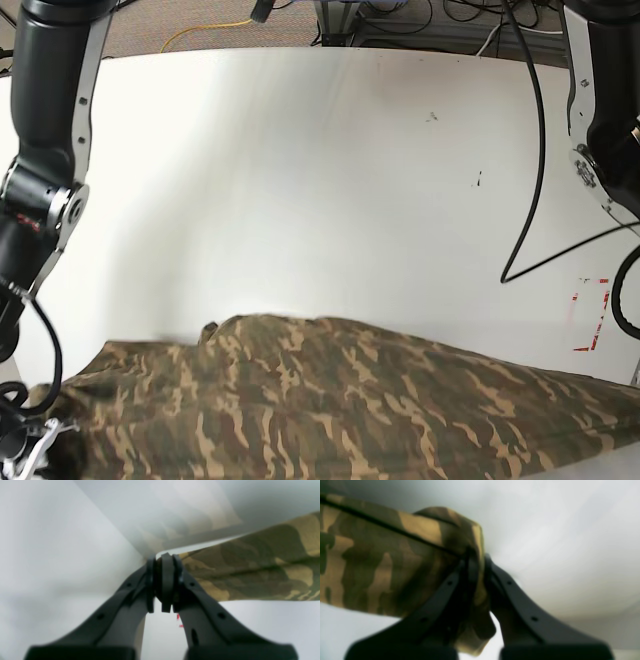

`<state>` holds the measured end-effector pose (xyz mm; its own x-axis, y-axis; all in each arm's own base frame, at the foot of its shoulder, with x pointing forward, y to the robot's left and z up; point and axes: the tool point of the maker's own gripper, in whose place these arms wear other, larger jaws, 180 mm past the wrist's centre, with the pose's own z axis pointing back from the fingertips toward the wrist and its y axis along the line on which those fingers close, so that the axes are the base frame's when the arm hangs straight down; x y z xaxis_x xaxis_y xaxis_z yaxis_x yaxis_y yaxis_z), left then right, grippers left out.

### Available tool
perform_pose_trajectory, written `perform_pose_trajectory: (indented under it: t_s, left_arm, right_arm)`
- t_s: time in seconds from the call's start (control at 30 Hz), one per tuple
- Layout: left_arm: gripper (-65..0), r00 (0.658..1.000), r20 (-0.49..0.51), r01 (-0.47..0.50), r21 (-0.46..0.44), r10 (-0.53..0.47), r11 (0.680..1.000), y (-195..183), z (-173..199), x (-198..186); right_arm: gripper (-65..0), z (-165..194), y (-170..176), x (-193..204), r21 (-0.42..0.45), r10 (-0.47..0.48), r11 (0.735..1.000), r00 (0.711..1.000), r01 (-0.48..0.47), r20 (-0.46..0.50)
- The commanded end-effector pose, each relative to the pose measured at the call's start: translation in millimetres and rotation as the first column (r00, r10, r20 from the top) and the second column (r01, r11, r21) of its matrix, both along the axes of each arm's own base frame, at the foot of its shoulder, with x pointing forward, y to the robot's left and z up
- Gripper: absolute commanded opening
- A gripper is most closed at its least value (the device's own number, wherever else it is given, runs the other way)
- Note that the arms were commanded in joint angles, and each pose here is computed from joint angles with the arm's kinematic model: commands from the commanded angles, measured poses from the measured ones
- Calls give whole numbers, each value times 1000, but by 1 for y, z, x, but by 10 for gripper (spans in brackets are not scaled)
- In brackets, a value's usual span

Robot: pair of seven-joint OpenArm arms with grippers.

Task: Fold the T-shirt properly

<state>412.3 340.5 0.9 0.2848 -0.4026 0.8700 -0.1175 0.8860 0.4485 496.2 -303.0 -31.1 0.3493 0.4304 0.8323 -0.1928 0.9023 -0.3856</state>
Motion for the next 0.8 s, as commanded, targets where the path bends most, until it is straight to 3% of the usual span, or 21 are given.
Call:
perform_pose_trajectory:
  t_s: [0.0,0.17,0.33,0.53,0.63,0.77]
  left_arm:
    - [-650,997,-25,-73,53,75,996,19,-10,-17]
    - [-650,983,-160,-80,78,92,994,29,-66,-33]
    - [-650,963,-247,-90,81,108,993,33,-108,-53]
    - [-650,907,-406,-86,84,113,993,33,-173,-84]
    - [-650,857,-504,-82,73,107,994,29,-213,-106]
    - [-650,817,-558,-149,33,142,988,39,-242,-139]
  right_arm:
    - [-650,-15,-24,-18,-27,-77,997,997,77,-6]
    - [-650,-91,-12,-43,9,-76,997,992,78,-103]
    - [-650,-141,-4,-75,-1,-82,997,982,83,-170]
    - [-650,-190,14,-110,6,-68,997,966,72,-248]
    - [-650,-212,21,-130,-5,-59,998,954,61,-292]
    - [-650,-237,14,-161,7,-100,994,934,109,-343]
